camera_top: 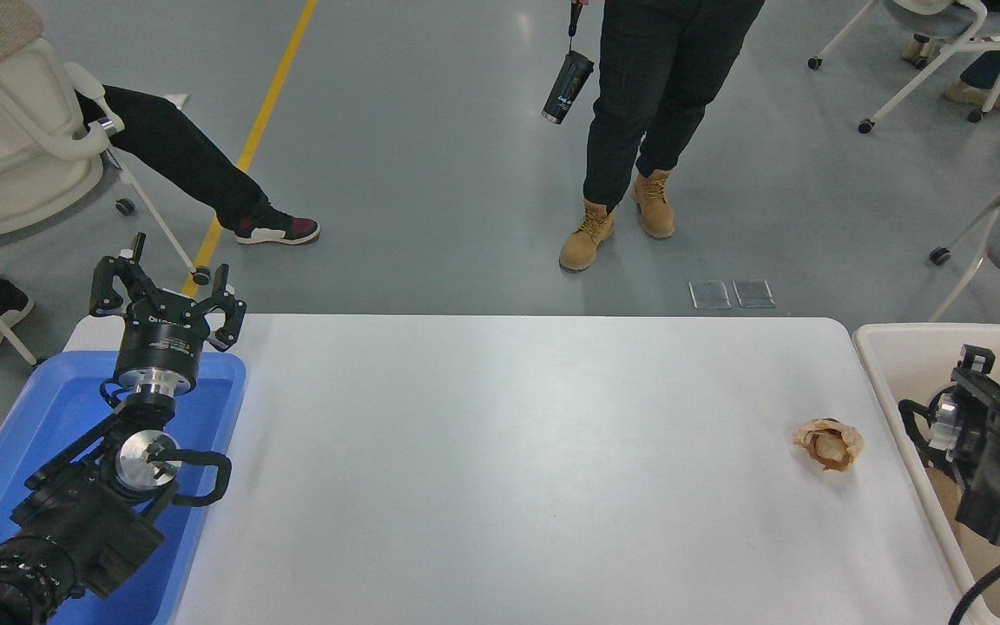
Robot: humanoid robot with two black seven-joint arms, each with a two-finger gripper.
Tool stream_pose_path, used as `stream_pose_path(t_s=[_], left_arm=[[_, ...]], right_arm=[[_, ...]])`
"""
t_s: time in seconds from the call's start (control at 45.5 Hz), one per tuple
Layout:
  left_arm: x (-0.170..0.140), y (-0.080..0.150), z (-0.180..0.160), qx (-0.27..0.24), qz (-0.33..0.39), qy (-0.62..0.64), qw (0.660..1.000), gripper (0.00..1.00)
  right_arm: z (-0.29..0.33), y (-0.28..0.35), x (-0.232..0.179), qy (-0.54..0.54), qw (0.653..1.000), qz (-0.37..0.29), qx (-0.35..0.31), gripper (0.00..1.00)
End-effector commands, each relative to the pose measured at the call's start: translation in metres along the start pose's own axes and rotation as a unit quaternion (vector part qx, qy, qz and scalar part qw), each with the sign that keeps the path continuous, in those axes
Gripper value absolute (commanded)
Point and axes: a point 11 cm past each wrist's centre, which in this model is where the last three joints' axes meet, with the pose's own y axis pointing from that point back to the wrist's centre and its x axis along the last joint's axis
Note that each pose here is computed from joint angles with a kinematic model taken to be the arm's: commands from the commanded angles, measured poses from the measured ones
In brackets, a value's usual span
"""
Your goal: Pick up paper ball place in dustbin
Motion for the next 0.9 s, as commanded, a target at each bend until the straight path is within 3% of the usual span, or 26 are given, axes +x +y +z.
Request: stream_pose_path(t_s=[0.0,0.879], left_arm=[[0.0007,0.0005,-0.0001,0.000,0.001,0.001,1.000,0.99],[-0.0004,-0.0001,-0.0003,0.000,0.000,0.000,1.000,0.99]], right_arm=[[0.0023,-0.0005,0.0009,0.002,1.000,0.001,-0.002,1.00],[0.0033,-0.0006,0.0002,0.007,1.000,0.000,-0.001,1.00]])
